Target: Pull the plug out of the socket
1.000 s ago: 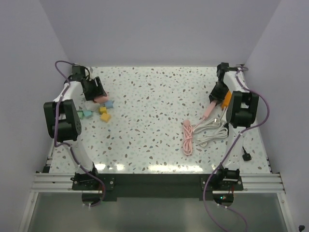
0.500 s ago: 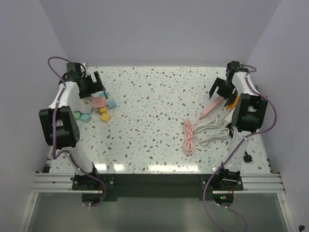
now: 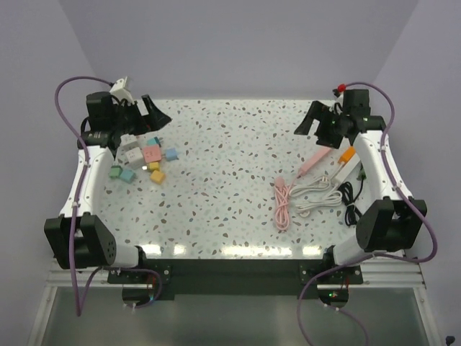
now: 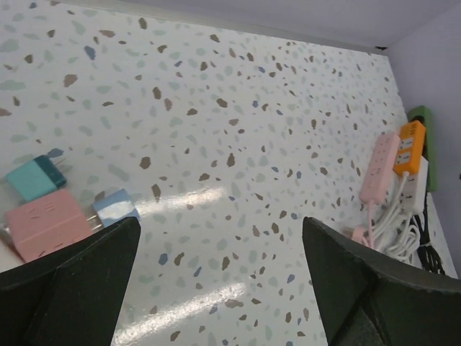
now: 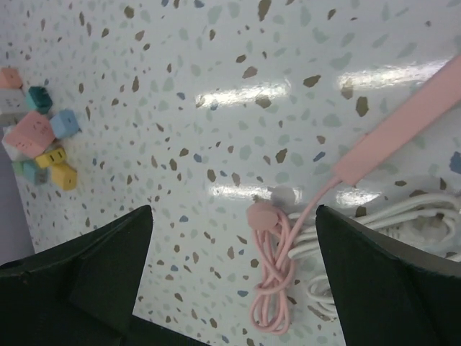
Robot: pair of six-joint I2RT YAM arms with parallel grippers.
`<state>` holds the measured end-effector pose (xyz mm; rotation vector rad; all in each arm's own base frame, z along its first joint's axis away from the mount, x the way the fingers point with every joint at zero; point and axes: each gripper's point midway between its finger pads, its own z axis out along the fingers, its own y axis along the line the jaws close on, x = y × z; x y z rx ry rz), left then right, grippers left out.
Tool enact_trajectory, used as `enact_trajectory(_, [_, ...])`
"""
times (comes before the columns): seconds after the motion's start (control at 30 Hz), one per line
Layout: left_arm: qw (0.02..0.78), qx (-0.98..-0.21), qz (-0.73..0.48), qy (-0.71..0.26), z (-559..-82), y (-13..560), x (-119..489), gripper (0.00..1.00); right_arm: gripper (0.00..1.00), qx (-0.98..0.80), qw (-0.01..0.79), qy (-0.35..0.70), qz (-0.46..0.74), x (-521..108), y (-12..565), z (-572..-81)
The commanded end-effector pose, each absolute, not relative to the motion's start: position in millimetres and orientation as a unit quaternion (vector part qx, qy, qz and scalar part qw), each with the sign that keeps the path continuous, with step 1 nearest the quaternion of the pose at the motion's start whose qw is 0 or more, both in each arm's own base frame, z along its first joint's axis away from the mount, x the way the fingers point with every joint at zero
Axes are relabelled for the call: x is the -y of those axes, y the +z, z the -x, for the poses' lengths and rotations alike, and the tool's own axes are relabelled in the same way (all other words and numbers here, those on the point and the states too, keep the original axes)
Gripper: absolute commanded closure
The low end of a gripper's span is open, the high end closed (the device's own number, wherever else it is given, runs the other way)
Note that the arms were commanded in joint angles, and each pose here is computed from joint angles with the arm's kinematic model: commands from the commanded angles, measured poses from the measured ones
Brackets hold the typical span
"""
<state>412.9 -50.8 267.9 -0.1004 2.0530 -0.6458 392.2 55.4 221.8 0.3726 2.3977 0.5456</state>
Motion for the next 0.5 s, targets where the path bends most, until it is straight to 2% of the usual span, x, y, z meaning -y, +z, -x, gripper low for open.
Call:
enact_trajectory(0.0, [0.520, -0.787, -0.016, -0.332, -396, 308, 84, 0.00, 0.02, -0.901, 0.340, 0.253, -0.093, -81, 245, -370])
enact_trajectory(0.2, [0.529, -0.769, -0.047, -0.357, -391, 330, 102, 0.00, 0.02, -0.859, 0.413, 0.291, -0.077, -90, 292, -333])
enact_trajectory(0.47, [0.555, -0.743, -0.076, -0.366, -401, 368, 110, 0.00, 0.02, -0.850, 0.427, 0.303, -0.057, -95, 314, -308])
